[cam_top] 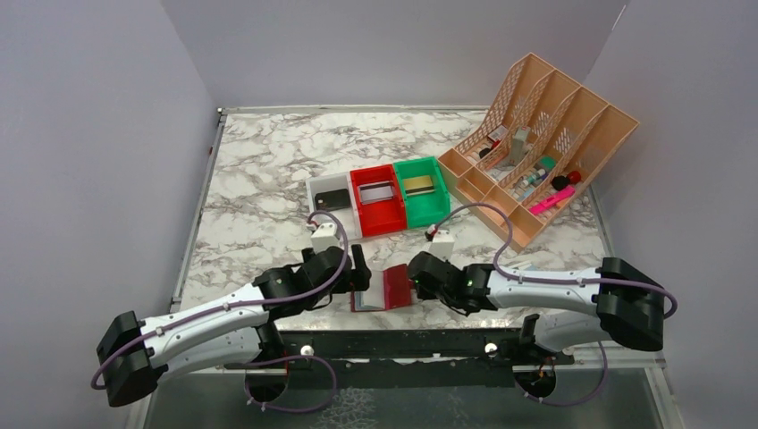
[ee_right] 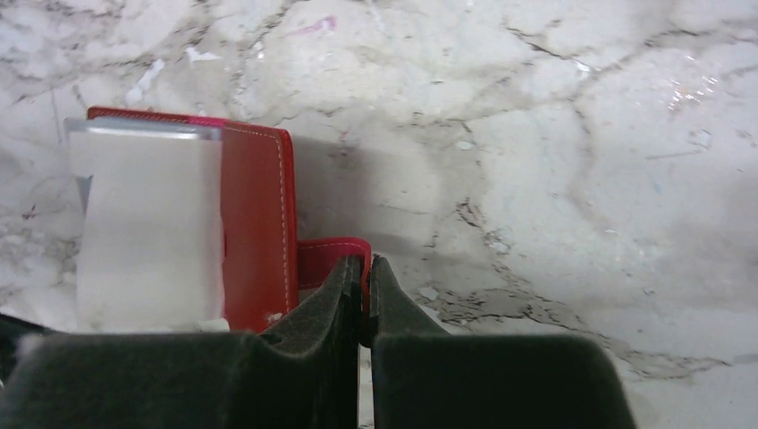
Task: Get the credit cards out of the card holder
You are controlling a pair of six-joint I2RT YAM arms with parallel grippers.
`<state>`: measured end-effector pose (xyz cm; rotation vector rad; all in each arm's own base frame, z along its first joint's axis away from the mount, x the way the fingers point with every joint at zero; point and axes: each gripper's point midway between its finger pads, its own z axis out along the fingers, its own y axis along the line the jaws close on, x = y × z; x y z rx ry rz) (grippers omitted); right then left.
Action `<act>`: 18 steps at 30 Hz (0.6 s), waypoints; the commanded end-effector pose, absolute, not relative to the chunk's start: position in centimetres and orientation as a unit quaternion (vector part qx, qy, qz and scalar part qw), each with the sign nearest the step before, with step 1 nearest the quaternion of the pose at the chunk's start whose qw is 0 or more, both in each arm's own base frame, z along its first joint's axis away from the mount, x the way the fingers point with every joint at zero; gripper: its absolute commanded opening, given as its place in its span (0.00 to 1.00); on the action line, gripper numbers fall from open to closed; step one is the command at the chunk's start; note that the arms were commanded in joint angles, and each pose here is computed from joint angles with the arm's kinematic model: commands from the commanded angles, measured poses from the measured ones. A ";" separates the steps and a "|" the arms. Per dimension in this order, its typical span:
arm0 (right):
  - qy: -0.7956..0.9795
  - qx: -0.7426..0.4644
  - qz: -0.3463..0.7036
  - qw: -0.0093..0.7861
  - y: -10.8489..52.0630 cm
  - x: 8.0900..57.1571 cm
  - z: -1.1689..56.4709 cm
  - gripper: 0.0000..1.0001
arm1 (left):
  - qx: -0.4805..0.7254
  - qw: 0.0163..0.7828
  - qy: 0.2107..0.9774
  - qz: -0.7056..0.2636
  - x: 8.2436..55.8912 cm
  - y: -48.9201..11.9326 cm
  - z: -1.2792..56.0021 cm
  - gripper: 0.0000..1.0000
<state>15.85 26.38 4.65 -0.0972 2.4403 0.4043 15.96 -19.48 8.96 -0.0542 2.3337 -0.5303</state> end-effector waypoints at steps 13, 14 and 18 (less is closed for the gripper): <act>0.922 0.117 0.174 0.325 23.4 15.5 2.4 0.12 | 0.112 0.312 0.906 -0.265 15.1 -25.9 10.0 0.79; 0.922 0.122 0.175 0.324 23.4 15.6 2.4 0.12 | 0.117 0.311 0.904 -0.270 15.0 -26.2 10.2 0.78; 0.921 0.134 0.174 0.321 23.3 15.5 2.2 0.12 | 0.137 0.300 0.899 -0.287 14.7 -27.4 10.5 0.75</act>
